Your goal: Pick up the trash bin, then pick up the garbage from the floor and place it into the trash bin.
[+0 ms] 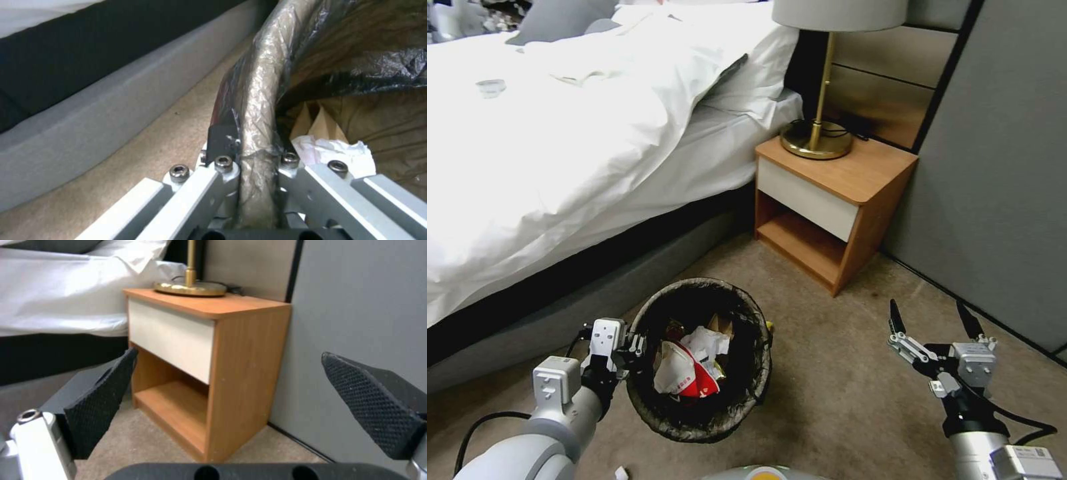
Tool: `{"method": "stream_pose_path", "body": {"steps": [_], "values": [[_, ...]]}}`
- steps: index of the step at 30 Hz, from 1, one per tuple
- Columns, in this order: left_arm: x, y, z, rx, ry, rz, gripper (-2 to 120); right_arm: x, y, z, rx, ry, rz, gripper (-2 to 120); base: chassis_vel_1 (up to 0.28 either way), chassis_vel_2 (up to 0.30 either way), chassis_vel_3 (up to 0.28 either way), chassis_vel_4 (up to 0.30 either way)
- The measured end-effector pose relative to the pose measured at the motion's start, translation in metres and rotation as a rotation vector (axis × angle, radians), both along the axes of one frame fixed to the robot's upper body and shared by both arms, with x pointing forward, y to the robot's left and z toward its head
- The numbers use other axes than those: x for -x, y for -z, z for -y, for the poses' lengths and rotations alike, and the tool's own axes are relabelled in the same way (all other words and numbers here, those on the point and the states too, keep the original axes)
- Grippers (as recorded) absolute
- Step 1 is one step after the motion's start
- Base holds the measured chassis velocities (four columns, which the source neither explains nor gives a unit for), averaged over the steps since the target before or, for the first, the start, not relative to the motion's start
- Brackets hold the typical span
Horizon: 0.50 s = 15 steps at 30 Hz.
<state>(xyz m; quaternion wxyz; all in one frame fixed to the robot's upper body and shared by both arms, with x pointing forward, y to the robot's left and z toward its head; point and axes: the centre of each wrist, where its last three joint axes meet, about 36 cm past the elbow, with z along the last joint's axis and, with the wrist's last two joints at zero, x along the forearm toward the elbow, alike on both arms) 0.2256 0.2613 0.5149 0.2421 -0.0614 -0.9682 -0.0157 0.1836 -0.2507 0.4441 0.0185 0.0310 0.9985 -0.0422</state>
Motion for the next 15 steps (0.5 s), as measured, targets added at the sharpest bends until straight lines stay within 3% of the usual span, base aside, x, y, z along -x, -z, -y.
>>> {"method": "stream_pose_path", "body": {"steps": [15], "values": [[0.0017, 0.0009, -0.0008, -0.004, 0.0, -0.011, 1, -0.0007, 0.0097, -0.0018, -0.006, -0.002, -0.019, 100, 0.06, 0.055, 0.057, 0.055]]}}
